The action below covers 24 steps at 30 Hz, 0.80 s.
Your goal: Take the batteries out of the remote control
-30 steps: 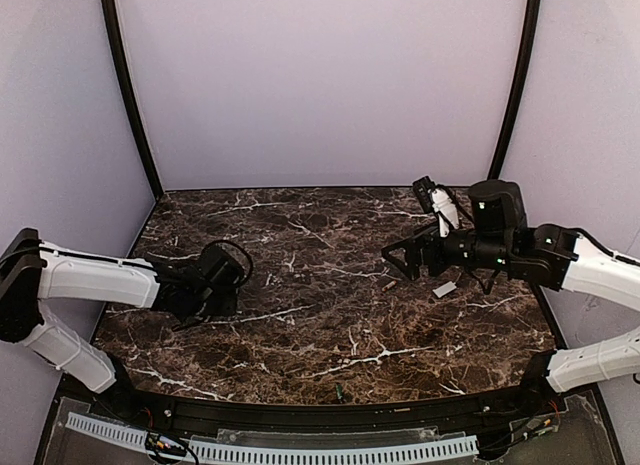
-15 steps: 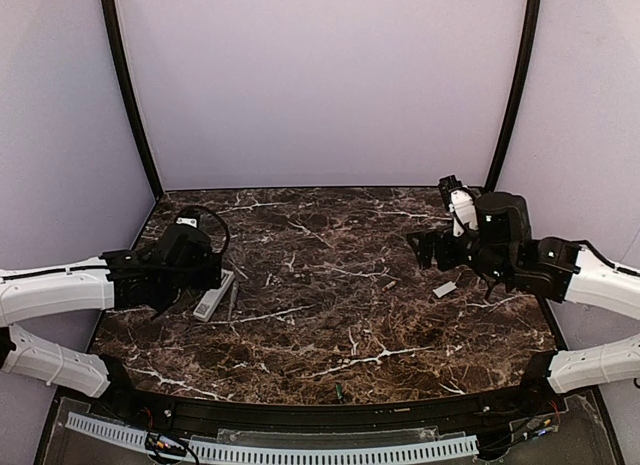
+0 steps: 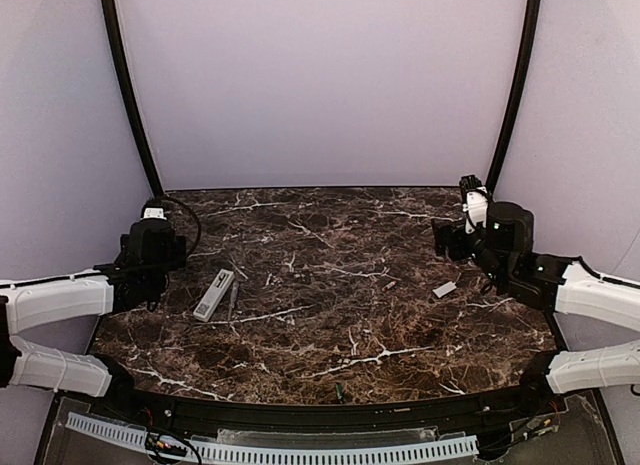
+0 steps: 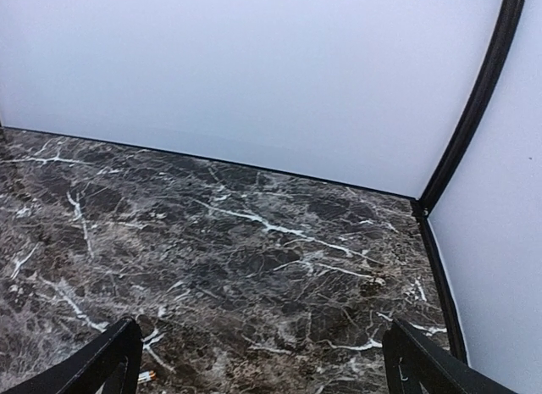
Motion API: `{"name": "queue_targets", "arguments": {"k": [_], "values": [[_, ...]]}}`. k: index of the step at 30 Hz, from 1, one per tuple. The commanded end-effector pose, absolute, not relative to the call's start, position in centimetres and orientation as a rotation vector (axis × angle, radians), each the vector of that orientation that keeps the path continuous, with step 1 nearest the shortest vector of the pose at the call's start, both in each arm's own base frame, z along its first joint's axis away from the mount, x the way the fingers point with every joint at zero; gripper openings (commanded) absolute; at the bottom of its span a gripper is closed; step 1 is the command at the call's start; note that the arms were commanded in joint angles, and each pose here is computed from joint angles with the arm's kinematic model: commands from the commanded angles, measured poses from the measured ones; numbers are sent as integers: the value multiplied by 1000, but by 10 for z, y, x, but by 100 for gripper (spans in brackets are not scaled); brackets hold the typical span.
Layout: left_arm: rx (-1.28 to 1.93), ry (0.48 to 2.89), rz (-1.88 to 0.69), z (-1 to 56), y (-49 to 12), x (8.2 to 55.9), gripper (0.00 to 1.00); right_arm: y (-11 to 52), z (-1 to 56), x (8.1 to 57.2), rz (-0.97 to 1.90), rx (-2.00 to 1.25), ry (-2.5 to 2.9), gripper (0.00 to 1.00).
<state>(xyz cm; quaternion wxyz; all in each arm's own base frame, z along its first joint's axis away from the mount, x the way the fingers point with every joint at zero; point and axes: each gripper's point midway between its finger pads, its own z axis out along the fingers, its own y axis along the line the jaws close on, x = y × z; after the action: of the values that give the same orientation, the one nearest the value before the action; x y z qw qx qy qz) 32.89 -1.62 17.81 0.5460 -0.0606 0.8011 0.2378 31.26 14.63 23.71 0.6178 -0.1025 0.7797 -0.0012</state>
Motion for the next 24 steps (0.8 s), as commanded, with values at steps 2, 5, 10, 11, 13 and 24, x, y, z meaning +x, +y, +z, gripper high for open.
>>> {"name": "queue_targets", "arguments": {"k": [2, 5, 10, 11, 13, 24], "values": [[-150, 1805, 637, 172, 12, 346, 96, 113, 246, 338, -83, -100, 1769, 99], [-196, 1807, 642, 159, 27, 352, 96, 90, 231, 350, -122, -19, 1825, 99], [-201, 1772, 621, 145, 37, 360, 94, 67, 202, 358, -123, 0, 1880, 98], [-182, 1775, 613, 142, 35, 361, 94, 62, 197, 359, -114, 6, 1882, 99], [-186, 1757, 593, 138, 36, 364, 93, 54, 188, 359, -123, 4, 1863, 99], [-103, 1759, 436, 121, 23, 376, 91, 18, 150, 343, -143, -35, 1730, 99]]}}
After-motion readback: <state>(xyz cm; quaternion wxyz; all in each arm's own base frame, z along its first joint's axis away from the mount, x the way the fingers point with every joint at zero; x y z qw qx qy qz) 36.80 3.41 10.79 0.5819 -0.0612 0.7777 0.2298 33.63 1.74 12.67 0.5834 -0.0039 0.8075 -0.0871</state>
